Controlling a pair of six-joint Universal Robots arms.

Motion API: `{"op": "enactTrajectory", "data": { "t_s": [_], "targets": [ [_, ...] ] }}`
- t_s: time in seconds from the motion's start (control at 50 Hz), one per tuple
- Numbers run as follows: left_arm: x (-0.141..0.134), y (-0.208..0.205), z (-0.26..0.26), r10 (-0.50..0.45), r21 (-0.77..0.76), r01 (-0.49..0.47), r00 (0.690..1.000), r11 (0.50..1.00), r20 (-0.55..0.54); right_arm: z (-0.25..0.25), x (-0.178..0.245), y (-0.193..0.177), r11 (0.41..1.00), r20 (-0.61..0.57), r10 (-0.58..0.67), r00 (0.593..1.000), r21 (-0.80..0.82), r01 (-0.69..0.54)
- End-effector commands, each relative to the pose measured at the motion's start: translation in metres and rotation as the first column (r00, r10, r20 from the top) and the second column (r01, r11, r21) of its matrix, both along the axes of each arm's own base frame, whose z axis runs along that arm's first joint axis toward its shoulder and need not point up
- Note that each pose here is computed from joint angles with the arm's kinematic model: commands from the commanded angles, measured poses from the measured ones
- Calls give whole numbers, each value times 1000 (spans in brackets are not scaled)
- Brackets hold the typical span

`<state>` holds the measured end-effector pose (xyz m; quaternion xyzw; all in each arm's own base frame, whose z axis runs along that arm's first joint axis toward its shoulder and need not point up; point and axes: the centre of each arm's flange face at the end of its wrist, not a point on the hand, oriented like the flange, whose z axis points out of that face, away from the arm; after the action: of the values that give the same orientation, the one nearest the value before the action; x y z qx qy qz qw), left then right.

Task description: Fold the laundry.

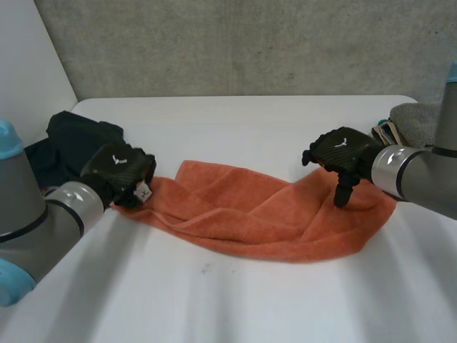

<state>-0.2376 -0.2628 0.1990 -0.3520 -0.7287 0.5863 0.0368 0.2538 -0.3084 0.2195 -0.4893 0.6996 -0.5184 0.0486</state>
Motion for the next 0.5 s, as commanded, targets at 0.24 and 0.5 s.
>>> {"op": "enactTrajectory", "data": {
  "t_s": [0.24,0.5],
  "targets": [
    [5,-32,-58,32,143,-39,998,989,51,-33,-3,12,999,-7,-14,1000,32,14],
    [-5,-45,-74,19,144,-28,998,989,61,-41,-11,8,999,-6,-38,999,28,38]
  ]
}}
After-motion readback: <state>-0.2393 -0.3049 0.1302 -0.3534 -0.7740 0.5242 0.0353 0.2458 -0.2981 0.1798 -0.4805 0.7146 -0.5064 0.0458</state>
